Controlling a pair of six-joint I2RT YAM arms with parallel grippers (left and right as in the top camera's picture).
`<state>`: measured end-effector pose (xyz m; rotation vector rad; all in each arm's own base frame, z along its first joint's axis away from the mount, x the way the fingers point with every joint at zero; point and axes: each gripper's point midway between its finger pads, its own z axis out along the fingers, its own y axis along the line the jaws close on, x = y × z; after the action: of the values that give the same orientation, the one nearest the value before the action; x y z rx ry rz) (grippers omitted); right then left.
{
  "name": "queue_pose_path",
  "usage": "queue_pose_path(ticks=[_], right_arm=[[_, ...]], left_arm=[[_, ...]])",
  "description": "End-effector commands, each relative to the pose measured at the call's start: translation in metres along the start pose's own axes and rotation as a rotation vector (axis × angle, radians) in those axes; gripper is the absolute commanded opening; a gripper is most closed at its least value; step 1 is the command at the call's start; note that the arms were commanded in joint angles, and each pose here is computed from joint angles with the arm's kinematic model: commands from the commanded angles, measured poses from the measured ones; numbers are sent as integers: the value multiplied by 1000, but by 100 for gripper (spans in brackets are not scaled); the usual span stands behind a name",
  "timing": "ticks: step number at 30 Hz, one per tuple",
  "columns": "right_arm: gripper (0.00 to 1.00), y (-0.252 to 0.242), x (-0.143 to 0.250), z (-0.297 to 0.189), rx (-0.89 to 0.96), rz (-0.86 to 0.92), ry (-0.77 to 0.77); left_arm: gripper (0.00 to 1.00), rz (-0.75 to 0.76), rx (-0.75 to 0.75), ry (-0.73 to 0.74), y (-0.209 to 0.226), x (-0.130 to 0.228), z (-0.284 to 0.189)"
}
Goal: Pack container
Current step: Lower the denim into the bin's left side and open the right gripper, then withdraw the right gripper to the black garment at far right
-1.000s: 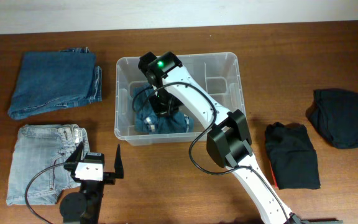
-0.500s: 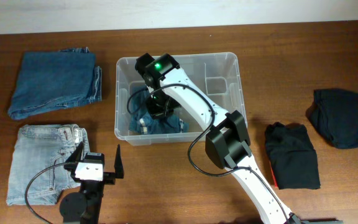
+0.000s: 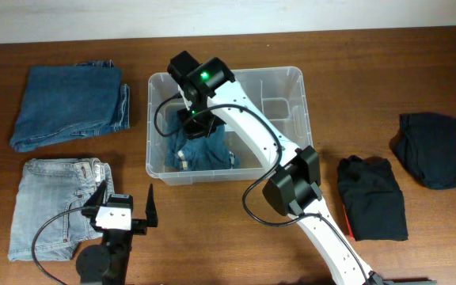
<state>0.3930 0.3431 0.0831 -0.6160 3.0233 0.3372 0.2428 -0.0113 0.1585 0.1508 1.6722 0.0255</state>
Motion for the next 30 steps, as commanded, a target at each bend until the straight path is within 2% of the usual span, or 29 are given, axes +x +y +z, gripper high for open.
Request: queue_pose_path(ticks=[1,9,13,17,21,23,24,25,27,28,29,30], right_arm=[[5,15,8,7,-1,-33,10],[5,44,17,33,-9,-96,19],[4,27,9,28,87,-95,-18],[4,19,1,-14,90,-74,-71],[6,0,-6,-87,140,-42,-198],[15,-22,-3,-137,198,-9,-279],[29,-31,-5,-170,198,-7,-353],[38,-38,-3,-189,196,9,-391],[40,-59,3,-233,194,59,-477],[45,-69,7,-253,194,84,-518],[55,-78,12,-269,196,105,-548],[69,-88,18,-286,198,124,-580]], left_arm=[[99,16,-12,1,2,2,0],[99,16,-12,1,2,2,0],[99,16,-12,1,2,2,0],[99,16,-12,1,2,2,0],[99,16,-12,1,2,2,0],[99,16,-12,1,2,2,0],[99,16,-12,1,2,2,0],[99,16,-12,1,2,2,0],[99,16,-12,1,2,2,0],[99,16,-12,1,2,2,0],[99,16,-12,1,2,2,0],[99,16,-12,1,2,2,0]])
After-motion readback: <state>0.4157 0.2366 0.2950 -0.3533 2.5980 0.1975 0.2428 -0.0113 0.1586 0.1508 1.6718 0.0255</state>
